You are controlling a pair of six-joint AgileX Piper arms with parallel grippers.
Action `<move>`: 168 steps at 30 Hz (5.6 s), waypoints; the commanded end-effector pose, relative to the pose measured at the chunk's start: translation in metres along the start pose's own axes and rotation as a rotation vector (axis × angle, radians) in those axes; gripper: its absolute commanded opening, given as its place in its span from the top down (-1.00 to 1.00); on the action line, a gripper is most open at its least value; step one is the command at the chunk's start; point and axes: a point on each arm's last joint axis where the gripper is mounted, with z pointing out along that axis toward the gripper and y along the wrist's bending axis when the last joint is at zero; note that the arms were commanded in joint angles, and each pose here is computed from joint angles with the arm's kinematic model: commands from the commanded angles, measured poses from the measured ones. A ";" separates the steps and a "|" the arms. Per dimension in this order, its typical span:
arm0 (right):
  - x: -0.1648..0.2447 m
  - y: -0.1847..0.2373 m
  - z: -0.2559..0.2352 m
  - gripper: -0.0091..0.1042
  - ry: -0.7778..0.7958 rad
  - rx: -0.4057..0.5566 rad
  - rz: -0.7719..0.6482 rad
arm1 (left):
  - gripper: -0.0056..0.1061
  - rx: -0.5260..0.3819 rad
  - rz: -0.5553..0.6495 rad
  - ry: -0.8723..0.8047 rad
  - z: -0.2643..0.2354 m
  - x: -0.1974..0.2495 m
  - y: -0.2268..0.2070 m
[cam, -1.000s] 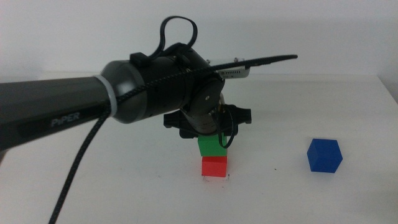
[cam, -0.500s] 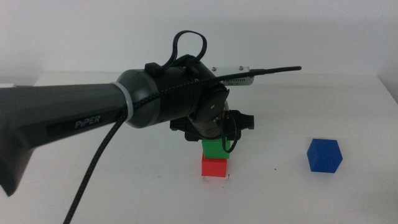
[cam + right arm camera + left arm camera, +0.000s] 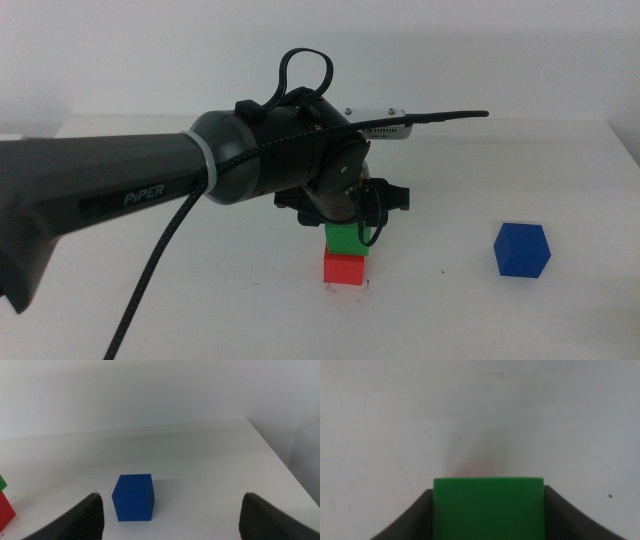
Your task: Stack red cubes first, then green, then blue cubes in a specific spot.
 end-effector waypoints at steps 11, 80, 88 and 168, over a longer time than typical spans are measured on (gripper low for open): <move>0.000 0.000 0.000 -0.80 -0.013 0.003 -0.018 | -0.63 -0.036 -0.001 0.082 0.006 0.010 0.002; -0.125 0.031 0.191 -0.80 1.032 0.036 0.194 | -0.77 0.375 0.392 -0.559 -0.357 0.128 0.139; -0.071 0.060 0.248 -0.80 1.103 0.057 0.048 | -0.77 0.375 0.392 -0.559 -0.357 0.128 0.139; -0.079 0.302 0.254 -0.30 1.029 0.047 -0.042 | -0.77 0.375 0.392 -0.559 -0.357 0.128 0.139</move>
